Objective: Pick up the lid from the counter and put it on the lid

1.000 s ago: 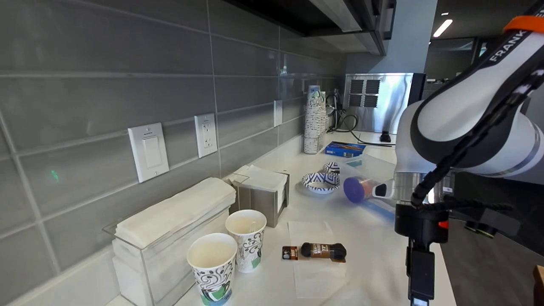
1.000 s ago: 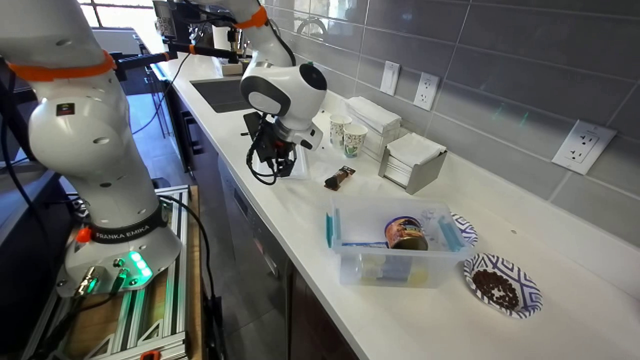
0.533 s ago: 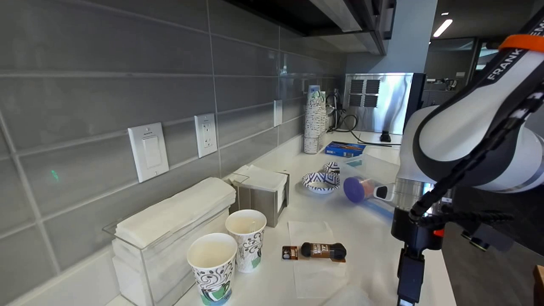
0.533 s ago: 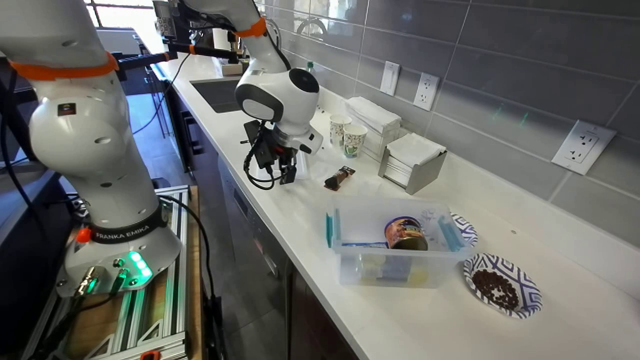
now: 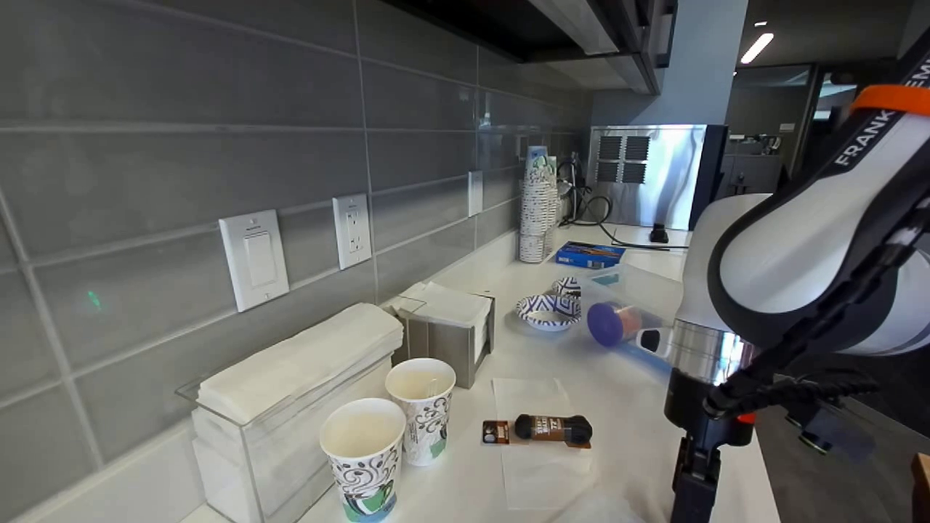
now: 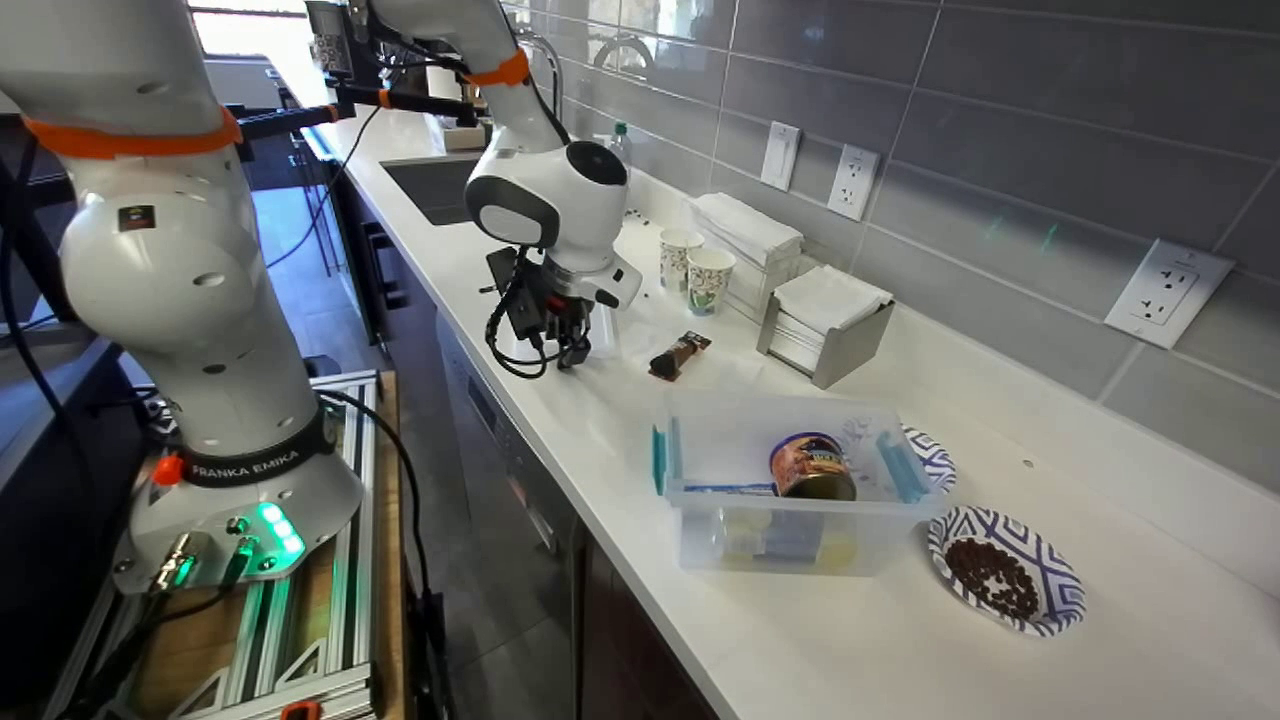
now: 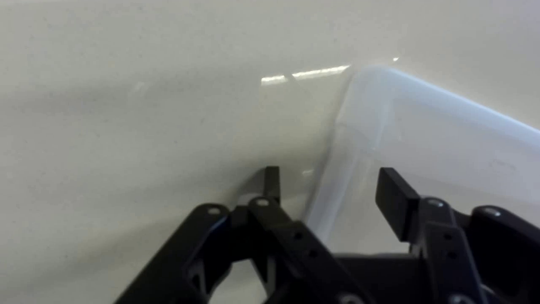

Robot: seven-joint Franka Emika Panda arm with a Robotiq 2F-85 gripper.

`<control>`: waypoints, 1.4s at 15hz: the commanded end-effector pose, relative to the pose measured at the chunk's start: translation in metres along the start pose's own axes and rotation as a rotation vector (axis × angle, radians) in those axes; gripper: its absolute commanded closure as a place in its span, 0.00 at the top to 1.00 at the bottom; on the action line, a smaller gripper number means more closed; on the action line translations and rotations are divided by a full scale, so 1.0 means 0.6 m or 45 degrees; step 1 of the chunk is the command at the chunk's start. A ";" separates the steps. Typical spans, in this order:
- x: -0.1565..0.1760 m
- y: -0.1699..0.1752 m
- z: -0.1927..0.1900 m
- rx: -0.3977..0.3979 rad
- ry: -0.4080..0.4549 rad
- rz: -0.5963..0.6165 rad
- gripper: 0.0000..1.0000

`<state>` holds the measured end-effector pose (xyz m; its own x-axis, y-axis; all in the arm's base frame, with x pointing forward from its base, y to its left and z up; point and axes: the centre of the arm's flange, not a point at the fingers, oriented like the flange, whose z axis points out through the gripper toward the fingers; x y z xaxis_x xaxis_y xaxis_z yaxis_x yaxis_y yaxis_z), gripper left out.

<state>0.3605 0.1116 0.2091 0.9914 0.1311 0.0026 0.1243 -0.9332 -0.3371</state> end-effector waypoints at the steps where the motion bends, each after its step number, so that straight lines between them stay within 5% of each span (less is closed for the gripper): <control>1: 0.000 -0.001 0.013 -0.043 0.026 0.027 0.39; 4: 0.004 0.000 0.013 -0.062 0.046 0.033 0.28; 8: 0.010 -0.005 0.013 -0.078 0.067 0.043 0.49; 9: 0.011 -0.006 0.013 -0.079 0.077 0.046 0.61; 17: 0.023 -0.011 0.020 -0.104 0.098 0.117 0.36; 21: 0.028 -0.017 0.027 -0.113 0.100 0.145 0.47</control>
<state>0.3687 0.1165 0.2087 0.9985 0.0184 0.0510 0.0319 -0.9598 -0.2787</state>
